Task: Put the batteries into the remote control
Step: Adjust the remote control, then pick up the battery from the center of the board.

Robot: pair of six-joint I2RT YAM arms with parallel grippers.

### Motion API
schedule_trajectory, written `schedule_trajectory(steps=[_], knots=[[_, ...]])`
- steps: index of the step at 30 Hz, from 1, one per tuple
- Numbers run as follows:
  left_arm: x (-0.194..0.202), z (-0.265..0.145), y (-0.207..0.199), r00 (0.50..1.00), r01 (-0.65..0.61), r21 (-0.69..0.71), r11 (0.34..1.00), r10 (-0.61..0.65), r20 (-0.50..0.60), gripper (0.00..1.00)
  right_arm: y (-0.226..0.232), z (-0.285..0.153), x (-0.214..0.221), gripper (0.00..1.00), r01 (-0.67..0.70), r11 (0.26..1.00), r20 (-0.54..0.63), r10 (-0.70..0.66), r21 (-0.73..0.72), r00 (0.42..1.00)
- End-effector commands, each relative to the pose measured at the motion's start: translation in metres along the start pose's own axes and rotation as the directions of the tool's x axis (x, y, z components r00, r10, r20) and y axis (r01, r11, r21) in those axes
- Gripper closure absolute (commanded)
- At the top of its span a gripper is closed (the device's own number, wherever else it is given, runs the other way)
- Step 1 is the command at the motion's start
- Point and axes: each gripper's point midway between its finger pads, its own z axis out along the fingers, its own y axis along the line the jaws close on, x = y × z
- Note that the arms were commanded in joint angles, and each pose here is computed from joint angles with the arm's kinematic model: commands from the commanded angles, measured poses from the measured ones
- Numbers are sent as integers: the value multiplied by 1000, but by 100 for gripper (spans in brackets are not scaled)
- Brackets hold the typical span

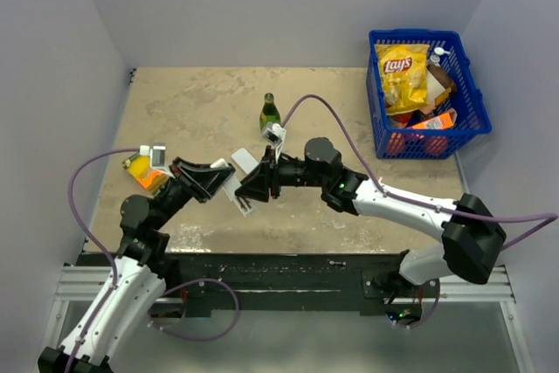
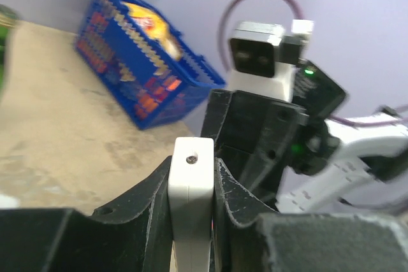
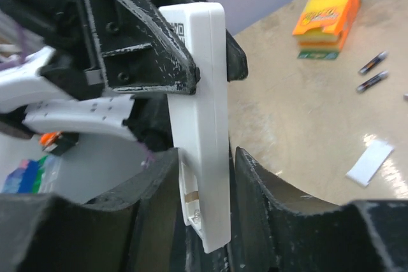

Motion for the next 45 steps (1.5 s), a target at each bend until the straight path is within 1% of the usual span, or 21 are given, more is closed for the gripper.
schedule_trajectory(steps=[1,2,3,4,6,7,11,14,17,18,20,22,23,24,26,27,30,33,34,37,45], knots=[[-45,-10,42,978,-168,-382,909,203,52,100,-24,12,-33,50,162,977,-5,-163,141,987],[-55,-14,47,966,-207,-434,877,253,51,100,-32,13,-29,45,163,972,-39,-159,169,986],[-59,-24,51,966,-209,-502,839,258,29,100,-48,17,-27,36,164,961,-57,-155,223,986],[-72,-34,62,954,-205,-590,781,294,58,100,-48,21,-39,33,177,955,-46,-171,240,984],[-85,-52,67,939,-221,-679,700,342,47,100,-73,27,-29,28,182,936,-106,-157,302,982],[-97,-66,73,923,-205,-745,635,379,69,100,-80,32,-41,27,195,920,-96,-172,340,980],[-119,-100,76,873,-226,-846,483,486,45,100,-119,50,-33,27,220,878,-180,-156,425,971],[-129,-119,75,840,-226,-884,409,541,35,100,-156,70,-20,28,227,843,-249,-116,488,962],[-133,-130,77,821,-219,-906,362,570,29,100,-191,87,-6,29,233,803,-298,-73,549,952],[-133,-132,77,816,-213,-908,360,577,37,100,-195,95,-17,30,230,795,-278,-80,561,957],[-133,-135,80,809,-206,-911,356,586,45,100,-225,100,8,31,222,753,-313,-23,619,949],[-135,-135,77,799,-210,-908,364,599,56,100,-232,112,2,31,228,742,-307,-32,630,951],[-136,-135,77,796,-208,-909,362,603,59,100,-241,119,18,31,241,742,-333,-26,625,943],[-136,-136,77,795,-208,-910,358,603,56,100,-242,126,9,33,255,737,-325,-51,626,944],[-135,-135,79,797,-216,-908,359,602,48,100,-249,135,24,34,308,739,-380,-77,599,922],[-133,-132,80,803,-227,-902,366,595,40,100,-247,141,17,37,324,745,-379,-104,583,920],[-130,-128,83,810,-241,-899,367,586,22,100,-256,146,25,40,389,736,-443,-134,555,886],[-129,-127,84,814,-245,-895,372,581,18,100,-260,147,34,42,435,748,-504,-155,502,849],[-129,-127,85,814,-246,-895,373,580,18,100,-260,147,38,43,468,751,-536,-181,466,824],[-129,-126,84,815,-246,-893,376,580,20,100,-262,149,47,43,490,764,-567,-201,420,799],[-127,-125,86,818,-252,-892,376,575,12,100,-275,146,66,55,499,760,-605,-179,416,776]])
